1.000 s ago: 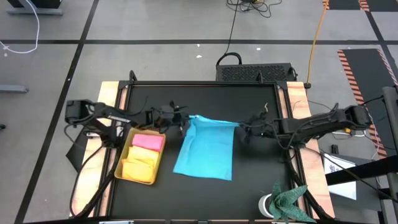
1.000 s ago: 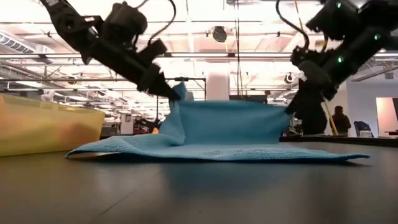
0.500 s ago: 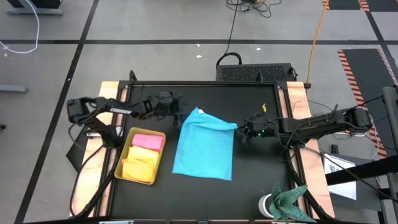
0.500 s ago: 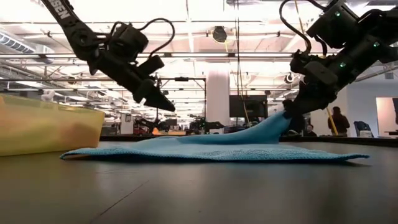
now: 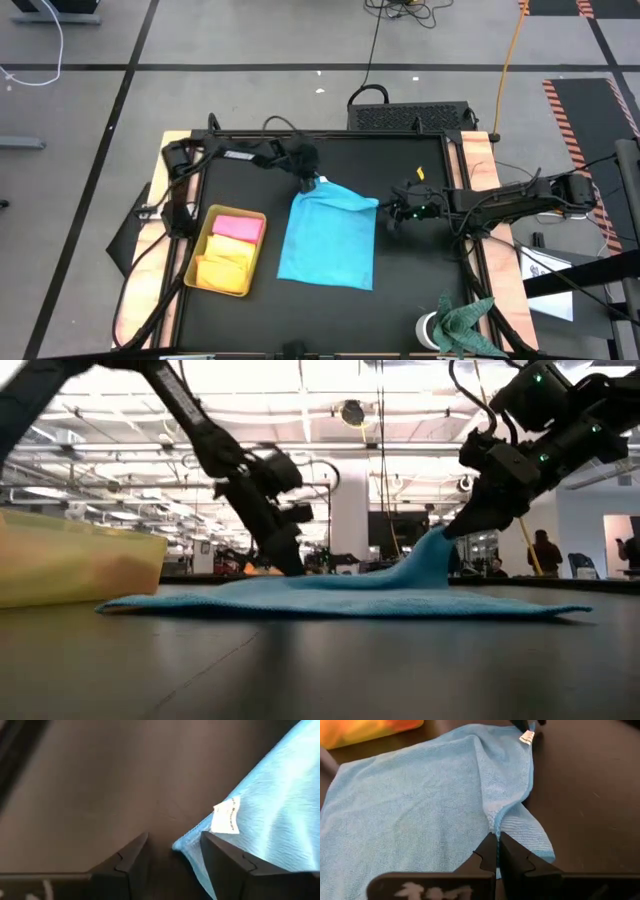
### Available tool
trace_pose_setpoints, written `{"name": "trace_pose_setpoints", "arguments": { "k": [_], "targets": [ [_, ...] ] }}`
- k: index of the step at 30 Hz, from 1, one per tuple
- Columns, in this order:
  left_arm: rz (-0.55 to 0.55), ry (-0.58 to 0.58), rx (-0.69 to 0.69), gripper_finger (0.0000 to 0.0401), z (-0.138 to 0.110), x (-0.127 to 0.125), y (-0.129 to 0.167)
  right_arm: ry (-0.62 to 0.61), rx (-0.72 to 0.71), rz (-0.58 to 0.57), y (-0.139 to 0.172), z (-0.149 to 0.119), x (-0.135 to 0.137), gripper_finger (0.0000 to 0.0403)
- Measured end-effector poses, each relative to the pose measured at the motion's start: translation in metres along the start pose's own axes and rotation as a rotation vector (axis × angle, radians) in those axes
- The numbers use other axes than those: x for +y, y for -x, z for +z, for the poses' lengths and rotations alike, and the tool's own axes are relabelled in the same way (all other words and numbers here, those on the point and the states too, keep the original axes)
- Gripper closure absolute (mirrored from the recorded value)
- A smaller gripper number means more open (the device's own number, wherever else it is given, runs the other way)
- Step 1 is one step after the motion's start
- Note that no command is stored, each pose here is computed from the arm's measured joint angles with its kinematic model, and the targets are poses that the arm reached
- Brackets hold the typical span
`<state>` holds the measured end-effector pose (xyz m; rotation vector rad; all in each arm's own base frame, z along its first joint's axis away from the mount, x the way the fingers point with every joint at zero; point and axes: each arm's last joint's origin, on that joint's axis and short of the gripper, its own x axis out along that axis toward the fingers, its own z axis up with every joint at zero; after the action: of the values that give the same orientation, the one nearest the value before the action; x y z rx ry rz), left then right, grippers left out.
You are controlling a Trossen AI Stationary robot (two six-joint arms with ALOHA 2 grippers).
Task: Fold microfiber towels
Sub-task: Fold the blue microfiber towel
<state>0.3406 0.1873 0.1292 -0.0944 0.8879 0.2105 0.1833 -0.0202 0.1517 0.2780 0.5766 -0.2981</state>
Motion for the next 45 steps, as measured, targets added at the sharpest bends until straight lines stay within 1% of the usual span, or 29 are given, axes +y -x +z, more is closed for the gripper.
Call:
{"name": "trace_pose_setpoints", "arguments": {
  "k": [2,4,6,8,9,10,13,16,19,21,24,28,30,32,34,35,40,42,45],
  "targets": [
    [0.027,-0.002,0.035,0.0237,0.004,0.001,-0.005,0.003,0.002,0.000,0.000,0.000,0.000,0.0403],
    [0.054,-0.021,0.046,0.0265,0.009,0.001,-0.002,0.006,0.009,-0.002,0.000,-0.001,0.000,0.0403],
    [0.059,-0.026,0.038,0.0305,0.012,0.002,-0.002,0.007,0.012,-0.004,0.000,-0.001,0.000,0.0403],
    [0.051,-0.036,0.076,0.0360,0.010,0.001,0.000,0.008,0.023,-0.007,0.000,-0.002,-0.001,0.0403],
    [0.048,-0.047,0.090,0.0380,0.009,0.001,0.002,0.009,0.028,-0.009,0.000,-0.003,-0.001,0.0403],
    [0.047,-0.052,0.094,0.0388,0.010,0.000,0.003,0.010,0.034,-0.011,0.000,-0.003,-0.001,0.0403],
    [0.040,-0.055,0.126,0.0395,0.010,-0.002,0.013,0.010,0.034,-0.015,0.001,-0.003,-0.001,0.0403],
    [0.050,-0.073,0.125,0.0397,0.015,-0.005,0.027,0.010,0.012,-0.020,0.004,-0.001,-0.001,0.0403],
    [0.114,-0.109,0.088,0.0398,0.026,-0.010,0.046,0.025,-0.029,-0.101,0.009,0.003,-0.004,0.0403],
    [0.171,-0.151,0.079,0.0399,0.032,-0.014,0.062,0.039,-0.068,-0.157,0.011,0.008,-0.006,0.0403],
    [0.256,-0.215,0.031,0.0399,0.040,-0.021,0.087,0.059,-0.118,-0.233,0.016,0.016,-0.012,0.0403],
    [0.280,-0.283,-0.012,0.0400,0.036,-0.033,0.114,0.075,-0.138,-0.301,0.017,0.021,-0.022,0.0403],
    [0.267,-0.298,-0.015,0.0400,0.026,-0.042,0.122,0.078,-0.117,-0.274,0.015,0.020,-0.024,0.0403],
    [0.263,-0.316,-0.043,0.0400,0.015,-0.053,0.129,0.072,-0.092,-0.203,0.011,0.018,-0.021,0.0403],
    [0.231,-0.317,-0.034,0.0400,-0.002,-0.067,0.132,0.066,-0.069,-0.131,0.007,0.015,-0.013,0.0403],
    [0.217,-0.313,-0.051,0.0400,-0.008,-0.075,0.134,0.070,-0.056,-0.106,0.005,0.012,-0.008,0.0403],
    [0.106,-0.314,-0.068,0.0401,-0.036,-0.120,0.141,0.090,0.012,0.048,-0.003,0.000,0.025,0.0403],
    [0.050,-0.335,-0.046,0.0401,-0.047,-0.139,0.142,0.101,0.028,0.094,-0.006,0.000,0.042,0.0403],
    [0.007,-0.361,-0.042,0.0401,-0.059,-0.169,0.142,0.127,0.058,0.147,-0.008,-0.004,0.066,0.0403]
  ]
}}
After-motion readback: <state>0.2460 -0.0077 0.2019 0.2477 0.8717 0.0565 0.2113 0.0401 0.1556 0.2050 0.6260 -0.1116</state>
